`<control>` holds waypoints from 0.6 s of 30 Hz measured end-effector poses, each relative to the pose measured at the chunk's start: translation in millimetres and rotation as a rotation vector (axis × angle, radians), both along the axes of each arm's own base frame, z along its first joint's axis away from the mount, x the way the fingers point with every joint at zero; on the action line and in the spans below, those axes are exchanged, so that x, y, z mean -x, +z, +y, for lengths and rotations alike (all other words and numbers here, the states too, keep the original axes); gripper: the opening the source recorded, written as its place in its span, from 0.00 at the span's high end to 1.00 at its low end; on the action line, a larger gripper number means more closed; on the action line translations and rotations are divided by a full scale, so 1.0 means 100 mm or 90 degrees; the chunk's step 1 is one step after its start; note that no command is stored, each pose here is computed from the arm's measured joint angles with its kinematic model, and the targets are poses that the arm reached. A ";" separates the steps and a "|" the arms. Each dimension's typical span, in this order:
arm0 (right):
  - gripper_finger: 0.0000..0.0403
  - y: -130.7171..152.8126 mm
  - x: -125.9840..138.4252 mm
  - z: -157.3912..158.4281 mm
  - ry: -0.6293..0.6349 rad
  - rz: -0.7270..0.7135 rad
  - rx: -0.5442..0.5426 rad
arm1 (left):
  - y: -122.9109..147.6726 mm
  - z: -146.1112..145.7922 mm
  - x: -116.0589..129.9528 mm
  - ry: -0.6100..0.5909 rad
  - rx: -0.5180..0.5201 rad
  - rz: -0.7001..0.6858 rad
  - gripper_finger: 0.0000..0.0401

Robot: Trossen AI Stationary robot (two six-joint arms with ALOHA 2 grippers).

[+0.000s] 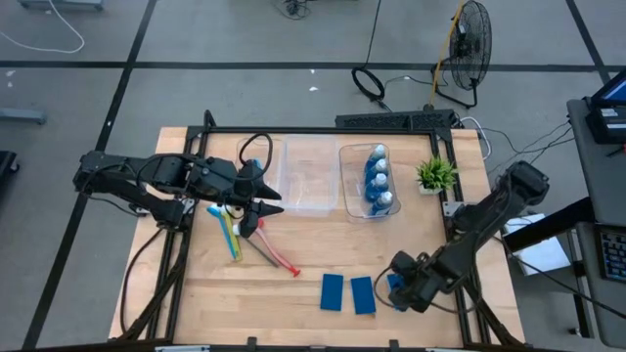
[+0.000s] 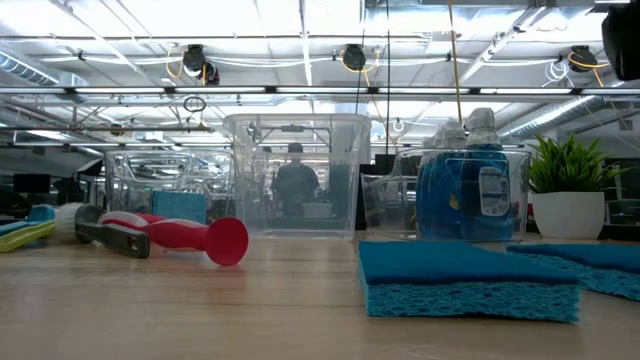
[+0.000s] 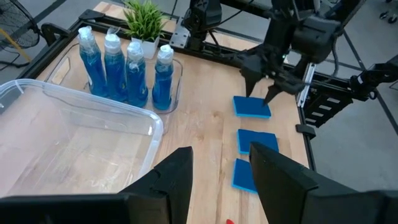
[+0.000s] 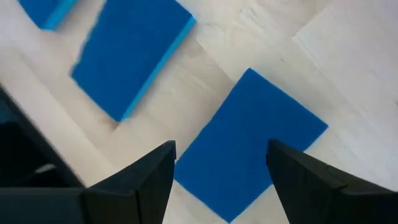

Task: Pick & Place Kitchen Sink Supplies
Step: Put the blue sponge into the left transparent bin

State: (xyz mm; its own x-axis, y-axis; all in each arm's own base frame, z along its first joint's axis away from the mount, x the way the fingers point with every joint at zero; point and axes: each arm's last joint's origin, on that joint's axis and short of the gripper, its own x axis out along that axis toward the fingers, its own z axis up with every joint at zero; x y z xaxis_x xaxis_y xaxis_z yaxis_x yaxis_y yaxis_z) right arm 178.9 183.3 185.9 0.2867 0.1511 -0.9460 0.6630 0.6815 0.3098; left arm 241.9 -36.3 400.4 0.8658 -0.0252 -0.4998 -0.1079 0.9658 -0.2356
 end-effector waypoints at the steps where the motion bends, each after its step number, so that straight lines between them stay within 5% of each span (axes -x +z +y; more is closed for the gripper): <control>1: 0.41 -0.03 -0.02 0.00 0.008 0.006 0.006 | 0.00 0.00 0.00 0.000 0.000 0.000 0.59; 18: 0.41 -0.22 -0.17 0.02 -0.026 0.006 0.028 | 0.00 0.00 0.00 -0.001 0.001 0.001 0.59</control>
State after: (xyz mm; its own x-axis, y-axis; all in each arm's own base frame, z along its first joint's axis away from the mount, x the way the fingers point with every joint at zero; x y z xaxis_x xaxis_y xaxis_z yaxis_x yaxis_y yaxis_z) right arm 195.9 185.6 164.0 0.2834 0.0974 -0.9541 0.6927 0.6672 0.2739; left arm 241.8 -36.5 400.3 0.8652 -0.0268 -0.5008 -0.1069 0.9658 -0.2363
